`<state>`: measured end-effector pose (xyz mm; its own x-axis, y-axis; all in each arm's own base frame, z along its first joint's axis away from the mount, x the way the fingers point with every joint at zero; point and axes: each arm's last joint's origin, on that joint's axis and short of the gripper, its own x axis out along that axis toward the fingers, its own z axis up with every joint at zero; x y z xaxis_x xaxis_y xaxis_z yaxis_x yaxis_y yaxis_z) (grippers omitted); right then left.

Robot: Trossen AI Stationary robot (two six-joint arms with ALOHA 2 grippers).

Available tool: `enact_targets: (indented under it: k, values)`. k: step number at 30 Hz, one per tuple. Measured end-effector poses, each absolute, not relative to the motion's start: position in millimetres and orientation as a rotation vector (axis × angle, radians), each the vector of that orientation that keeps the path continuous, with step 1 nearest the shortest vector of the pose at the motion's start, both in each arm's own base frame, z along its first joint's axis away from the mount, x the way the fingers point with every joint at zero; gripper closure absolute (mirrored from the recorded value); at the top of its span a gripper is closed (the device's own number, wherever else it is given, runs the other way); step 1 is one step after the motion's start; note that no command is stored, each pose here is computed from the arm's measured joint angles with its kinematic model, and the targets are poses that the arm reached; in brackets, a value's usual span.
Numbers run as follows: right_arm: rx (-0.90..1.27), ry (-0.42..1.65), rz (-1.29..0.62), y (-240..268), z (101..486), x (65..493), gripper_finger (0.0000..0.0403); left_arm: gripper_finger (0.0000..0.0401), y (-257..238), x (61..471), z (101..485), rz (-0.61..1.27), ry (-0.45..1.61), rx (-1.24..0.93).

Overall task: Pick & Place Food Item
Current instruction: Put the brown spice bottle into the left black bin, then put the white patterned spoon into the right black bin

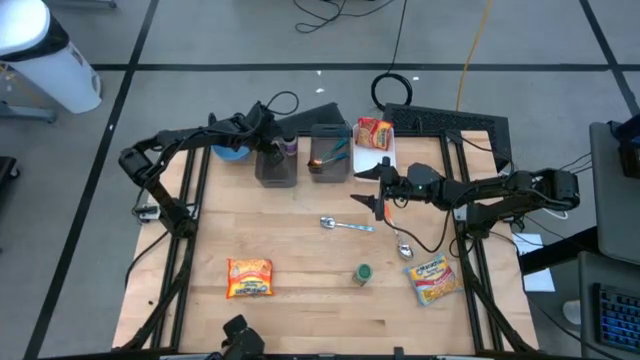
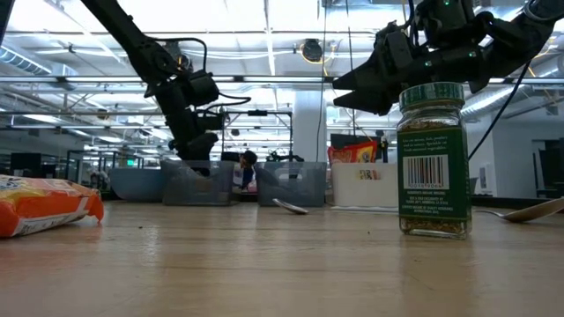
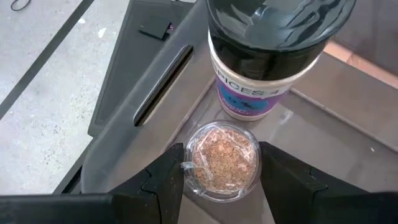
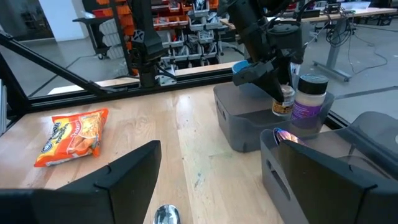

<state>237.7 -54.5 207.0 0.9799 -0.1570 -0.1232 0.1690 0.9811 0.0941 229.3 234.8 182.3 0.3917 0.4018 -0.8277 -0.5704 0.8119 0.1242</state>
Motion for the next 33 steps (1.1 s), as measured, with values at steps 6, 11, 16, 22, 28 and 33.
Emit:
enact_targets:
  k: [6, 11, 16, 22, 28, 33]
  values:
    - [0.104, 0.116, -0.164, -54.5, 207.0, 237.7, 0.0085, 0.0210, 234.3, 228.9, 181.9, 0.622, 0.996, -0.201]
    - [0.104, 0.116, -0.164, -54.5, 207.0, 237.7, 0.0085, 0.0207, 234.3, 228.9, 181.9, 0.626, 0.992, -0.211]
    - [0.105, 0.116, -0.164, -54.5, 206.9, 237.7, 0.0085, 0.0184, 233.6, 229.5, 181.9, 0.600, 0.981, -0.225]
    - [0.105, 0.116, -0.164, -54.5, 206.9, 237.7, 0.0085, 0.0172, 233.8, 229.6, 182.0, 0.606, 0.982, -0.222]
    - [0.105, 0.116, -0.164, -54.5, 207.0, 237.7, 0.0085, 0.0172, 234.1, 229.9, 182.3, 0.604, 0.980, -0.211]
    - [0.105, 0.116, -0.164, -54.5, 206.9, 237.7, 0.0085, 0.0172, 233.7, 228.5, 192.4, 0.620, 0.976, -0.181]
